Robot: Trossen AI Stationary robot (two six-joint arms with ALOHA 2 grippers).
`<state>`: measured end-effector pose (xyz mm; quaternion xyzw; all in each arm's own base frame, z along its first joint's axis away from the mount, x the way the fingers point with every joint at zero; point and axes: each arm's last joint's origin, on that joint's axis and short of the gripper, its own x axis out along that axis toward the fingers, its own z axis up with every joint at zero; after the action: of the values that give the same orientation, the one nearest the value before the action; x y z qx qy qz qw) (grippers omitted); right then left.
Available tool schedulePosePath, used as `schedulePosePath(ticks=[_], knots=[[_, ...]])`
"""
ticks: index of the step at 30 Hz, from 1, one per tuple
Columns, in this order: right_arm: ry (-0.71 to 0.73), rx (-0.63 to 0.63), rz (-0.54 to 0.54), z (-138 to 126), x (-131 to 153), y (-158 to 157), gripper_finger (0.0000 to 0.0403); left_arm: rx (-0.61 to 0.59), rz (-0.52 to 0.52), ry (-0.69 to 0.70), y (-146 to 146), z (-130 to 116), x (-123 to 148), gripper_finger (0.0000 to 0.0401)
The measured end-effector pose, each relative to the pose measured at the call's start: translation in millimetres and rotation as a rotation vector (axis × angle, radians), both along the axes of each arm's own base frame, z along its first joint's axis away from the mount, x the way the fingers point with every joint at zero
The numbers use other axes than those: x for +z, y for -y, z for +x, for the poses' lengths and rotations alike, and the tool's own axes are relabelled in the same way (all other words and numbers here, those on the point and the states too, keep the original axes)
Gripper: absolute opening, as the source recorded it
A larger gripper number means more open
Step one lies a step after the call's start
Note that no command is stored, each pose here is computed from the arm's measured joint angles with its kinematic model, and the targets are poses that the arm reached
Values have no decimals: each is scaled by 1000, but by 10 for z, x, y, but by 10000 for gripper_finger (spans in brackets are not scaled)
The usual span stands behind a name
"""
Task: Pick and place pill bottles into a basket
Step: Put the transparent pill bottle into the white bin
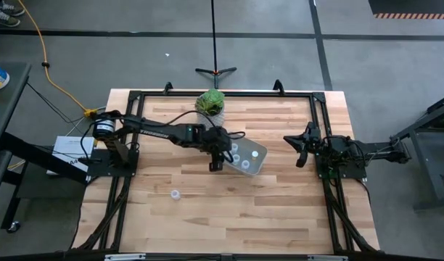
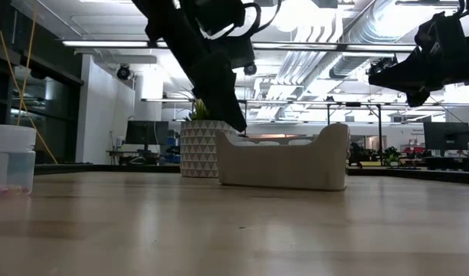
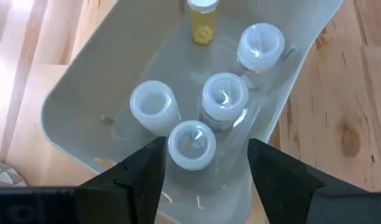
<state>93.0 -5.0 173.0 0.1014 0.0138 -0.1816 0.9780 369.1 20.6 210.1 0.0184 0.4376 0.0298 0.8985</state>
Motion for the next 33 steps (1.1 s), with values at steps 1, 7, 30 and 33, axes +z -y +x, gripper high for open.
schedulePosePath(ticks=[1, 7, 30, 33], knots=[[0, 0, 1, 0, 0, 0, 2, 0, -1, -5, 1, 5, 32, 258], [2, 0, 2, 0, 1, 0, 2, -52, -80, -67, 38, -53, 569, 242], [0, 0, -1, 0, -1, 0, 2, 122, -135, -631, 1058, -788, 429, 232], [-1, 0, -1, 1, -1, 0, 3, 96, -142, -649, 1181, -889, 356, 232]])
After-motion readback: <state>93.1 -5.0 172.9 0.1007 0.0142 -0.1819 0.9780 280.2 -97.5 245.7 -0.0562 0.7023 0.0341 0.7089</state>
